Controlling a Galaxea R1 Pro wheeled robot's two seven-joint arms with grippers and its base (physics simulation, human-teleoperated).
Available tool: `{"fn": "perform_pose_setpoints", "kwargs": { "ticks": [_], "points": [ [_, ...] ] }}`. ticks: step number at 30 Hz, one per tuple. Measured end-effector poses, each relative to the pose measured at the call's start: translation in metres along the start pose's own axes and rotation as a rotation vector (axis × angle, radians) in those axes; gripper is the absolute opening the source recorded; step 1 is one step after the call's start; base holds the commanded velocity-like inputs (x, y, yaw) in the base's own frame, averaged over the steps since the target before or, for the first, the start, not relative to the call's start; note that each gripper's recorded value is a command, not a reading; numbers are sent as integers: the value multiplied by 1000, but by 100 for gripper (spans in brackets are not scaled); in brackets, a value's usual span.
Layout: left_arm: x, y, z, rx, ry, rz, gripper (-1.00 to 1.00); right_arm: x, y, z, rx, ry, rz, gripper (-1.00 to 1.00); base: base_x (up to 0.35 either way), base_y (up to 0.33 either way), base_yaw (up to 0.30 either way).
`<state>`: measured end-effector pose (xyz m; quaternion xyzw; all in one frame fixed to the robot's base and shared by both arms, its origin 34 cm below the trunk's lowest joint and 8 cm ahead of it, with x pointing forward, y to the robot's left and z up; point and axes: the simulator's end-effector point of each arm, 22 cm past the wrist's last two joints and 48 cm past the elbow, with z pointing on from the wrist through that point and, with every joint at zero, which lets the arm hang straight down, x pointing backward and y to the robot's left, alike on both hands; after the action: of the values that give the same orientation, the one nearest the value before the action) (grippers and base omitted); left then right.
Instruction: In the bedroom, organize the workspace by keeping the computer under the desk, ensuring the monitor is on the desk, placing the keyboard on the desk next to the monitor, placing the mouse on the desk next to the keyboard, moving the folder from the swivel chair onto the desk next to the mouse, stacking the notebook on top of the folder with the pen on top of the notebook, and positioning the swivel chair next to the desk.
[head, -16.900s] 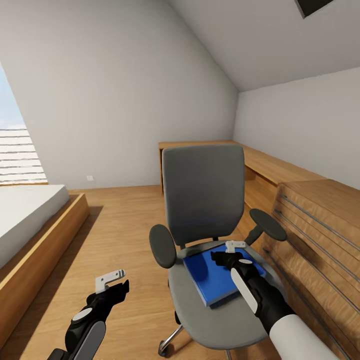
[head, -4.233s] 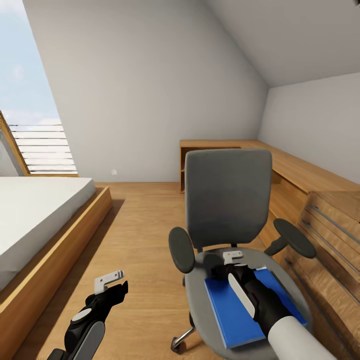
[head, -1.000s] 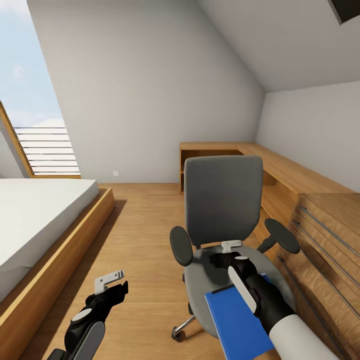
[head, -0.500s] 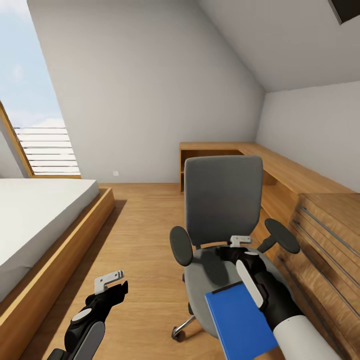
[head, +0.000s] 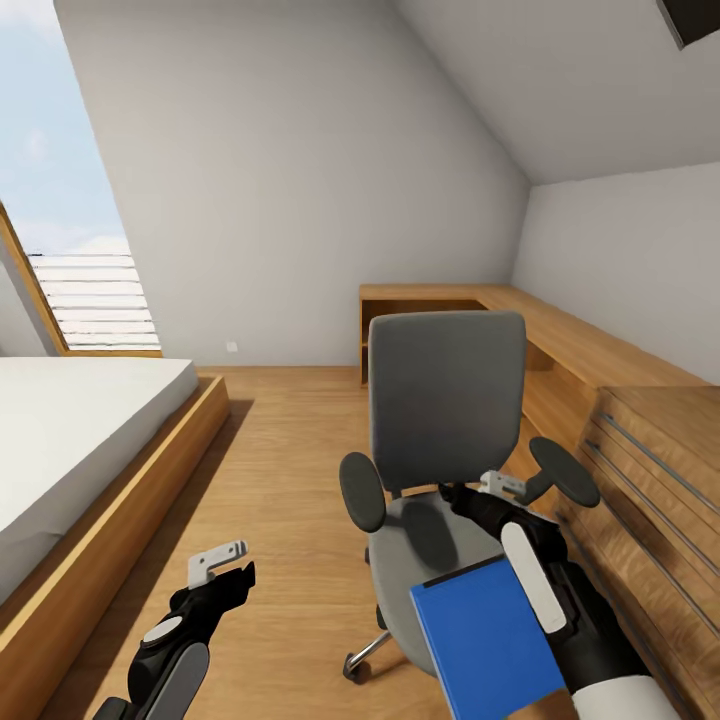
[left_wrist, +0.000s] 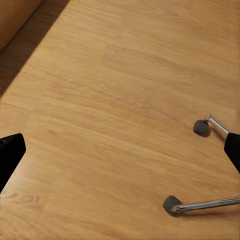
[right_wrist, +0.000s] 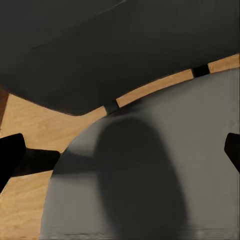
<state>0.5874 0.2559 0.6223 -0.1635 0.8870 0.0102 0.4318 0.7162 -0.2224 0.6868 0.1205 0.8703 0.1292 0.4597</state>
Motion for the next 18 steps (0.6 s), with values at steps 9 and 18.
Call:
{"fn": "perform_pose_setpoints", "kwargs": {
  "ticks": [9, 18],
  "points": [
    [-2, 0, -1, 2, -4, -1, 100, -9, -19, -3, 19, -16, 68, 100, -46, 69, -209],
    [-3, -2, -2, 5, -7, -2, 100, -11, -20, -5, 21, -21, 74, 100, -184, 262, -275]
  ]
}}
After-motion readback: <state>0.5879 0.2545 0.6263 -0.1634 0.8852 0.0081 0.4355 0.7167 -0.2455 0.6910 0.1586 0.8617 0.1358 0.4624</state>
